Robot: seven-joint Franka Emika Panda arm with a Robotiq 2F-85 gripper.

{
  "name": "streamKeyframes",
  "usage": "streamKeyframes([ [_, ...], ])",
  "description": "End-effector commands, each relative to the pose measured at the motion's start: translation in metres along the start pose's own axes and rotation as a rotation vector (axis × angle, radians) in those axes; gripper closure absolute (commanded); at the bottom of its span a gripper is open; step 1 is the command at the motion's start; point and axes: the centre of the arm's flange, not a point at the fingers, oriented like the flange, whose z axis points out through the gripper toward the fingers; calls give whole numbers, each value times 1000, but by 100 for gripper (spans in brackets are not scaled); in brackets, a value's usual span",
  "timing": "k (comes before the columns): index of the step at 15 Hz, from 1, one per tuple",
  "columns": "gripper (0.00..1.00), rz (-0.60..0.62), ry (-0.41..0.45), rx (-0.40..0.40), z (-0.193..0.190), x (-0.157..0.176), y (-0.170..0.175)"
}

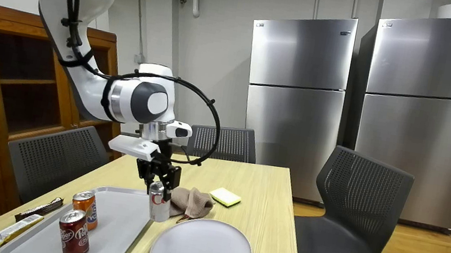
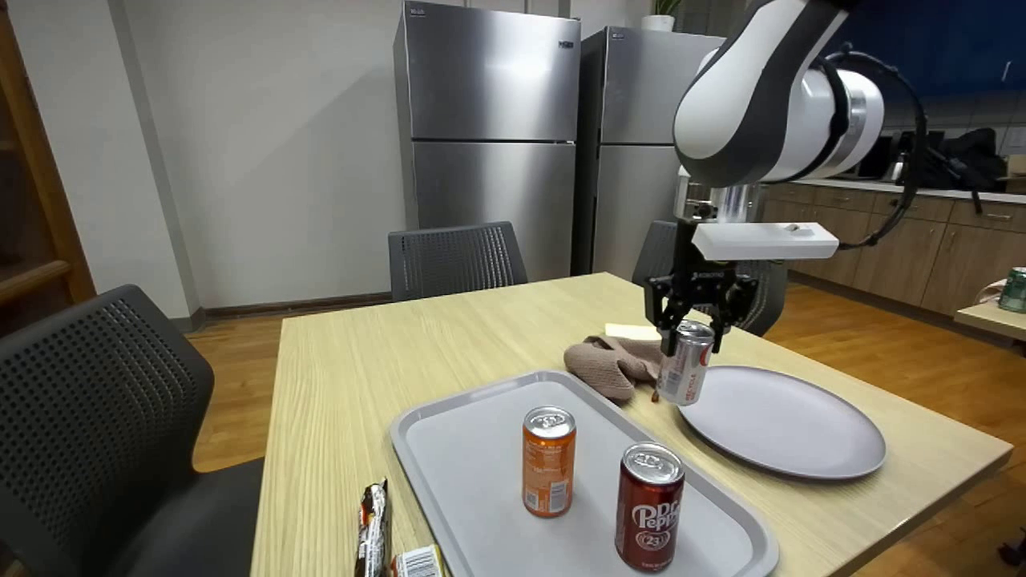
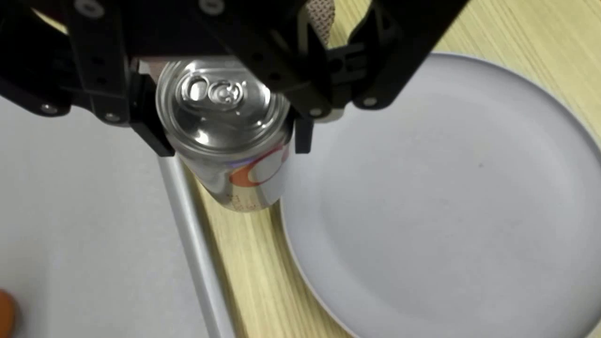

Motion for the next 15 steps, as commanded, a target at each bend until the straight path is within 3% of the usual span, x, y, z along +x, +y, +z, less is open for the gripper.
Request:
streamKeyframes([
  [1,61,-30,19,10,-12,-17,-36],
  [8,61,-108,11,16,-11,-33,-100],
  [15,61,-117,20,-33,4,-37,-133],
])
